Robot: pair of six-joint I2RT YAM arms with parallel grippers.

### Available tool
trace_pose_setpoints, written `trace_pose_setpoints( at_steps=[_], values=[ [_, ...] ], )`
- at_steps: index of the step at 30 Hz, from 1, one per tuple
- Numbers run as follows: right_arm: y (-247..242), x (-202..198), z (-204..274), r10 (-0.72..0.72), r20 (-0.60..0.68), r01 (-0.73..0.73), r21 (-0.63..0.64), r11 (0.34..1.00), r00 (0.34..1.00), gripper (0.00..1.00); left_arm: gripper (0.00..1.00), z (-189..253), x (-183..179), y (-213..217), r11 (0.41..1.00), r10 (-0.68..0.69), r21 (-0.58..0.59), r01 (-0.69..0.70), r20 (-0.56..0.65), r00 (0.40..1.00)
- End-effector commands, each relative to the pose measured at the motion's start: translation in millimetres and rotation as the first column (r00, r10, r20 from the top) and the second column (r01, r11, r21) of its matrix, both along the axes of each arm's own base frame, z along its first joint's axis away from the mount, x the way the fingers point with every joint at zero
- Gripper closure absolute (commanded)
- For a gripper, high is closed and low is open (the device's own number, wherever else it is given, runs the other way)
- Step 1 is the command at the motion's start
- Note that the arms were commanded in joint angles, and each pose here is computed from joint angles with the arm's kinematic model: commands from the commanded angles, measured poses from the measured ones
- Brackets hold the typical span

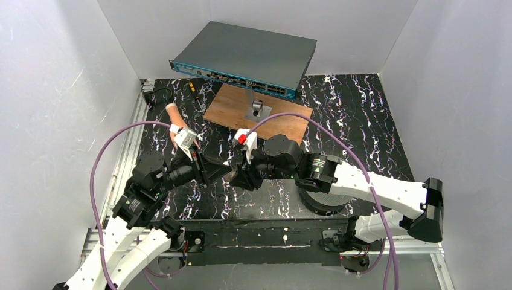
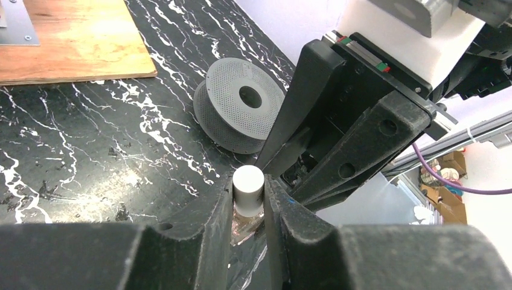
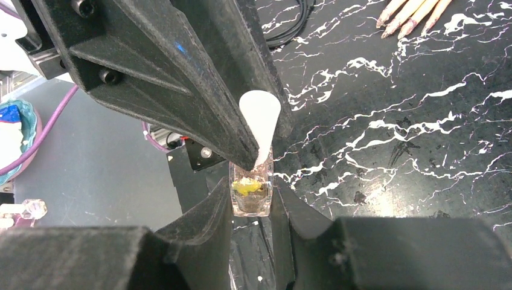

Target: Paint the nails

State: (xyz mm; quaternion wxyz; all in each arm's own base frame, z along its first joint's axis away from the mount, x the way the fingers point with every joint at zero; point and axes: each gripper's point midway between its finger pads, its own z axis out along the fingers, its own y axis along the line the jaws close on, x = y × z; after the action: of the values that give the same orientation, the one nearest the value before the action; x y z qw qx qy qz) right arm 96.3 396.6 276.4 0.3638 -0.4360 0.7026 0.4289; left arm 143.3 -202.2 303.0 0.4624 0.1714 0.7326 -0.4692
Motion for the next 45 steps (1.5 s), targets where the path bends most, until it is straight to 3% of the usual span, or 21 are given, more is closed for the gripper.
trace_pose_setpoints(
  at_steps=[1,8,16,22,27,31,34,42,45],
  values=[
    [14,-3,52,0.022,0.034,-0.027,0.144,0.989,0.999,0.99,0.8,-3,-6,-5,0.999,-0.049,-0.019,0.049,0.016,0.999],
    [18,-6,72,0.047,0.046,-0.055,0.194,0.98,0.998,0.99,1.0,-1,-18,-6,0.993,-0.104,-0.041,0.107,0.058,0.993],
    [13,-23,100,0.128,0.04,-0.134,0.297,0.945,0.991,0.99,1.0,8,-38,-9,0.975,-0.194,-0.082,0.207,0.149,0.97],
    [5,-49,119,0.282,0.072,-0.287,0.391,0.874,0.957,0.99,1.0,26,-63,-16,0.922,-0.33,-0.126,0.366,0.235,0.914],
    [-5,-80,128,0.456,0.152,-0.475,0.417,0.775,0.877,0.99,1.0,33,-82,-19,0.867,-0.435,-0.136,0.479,0.263,0.861],
    [-17,-103,139,0.558,0.26,-0.611,0.444,0.656,0.788,0.99,1.0,37,-96,-19,0.82,-0.507,-0.133,0.557,0.282,0.814],
    [-20,-111,143,0.602,0.291,-0.664,0.43,0.611,0.743,0.99,1.0,36,-99,-18,0.811,-0.522,-0.127,0.572,0.285,0.804],
    [-25,-112,144,0.618,0.313,-0.692,0.376,0.617,0.721,0.99,1.0,34,-101,-16,0.82,-0.524,-0.109,0.562,0.255,0.813],
    [-28,-110,139,0.609,0.307,-0.682,0.352,0.641,0.731,0.99,0.83,34,-99,-14,0.838,-0.501,-0.1,0.537,0.248,0.829]
  ],
)
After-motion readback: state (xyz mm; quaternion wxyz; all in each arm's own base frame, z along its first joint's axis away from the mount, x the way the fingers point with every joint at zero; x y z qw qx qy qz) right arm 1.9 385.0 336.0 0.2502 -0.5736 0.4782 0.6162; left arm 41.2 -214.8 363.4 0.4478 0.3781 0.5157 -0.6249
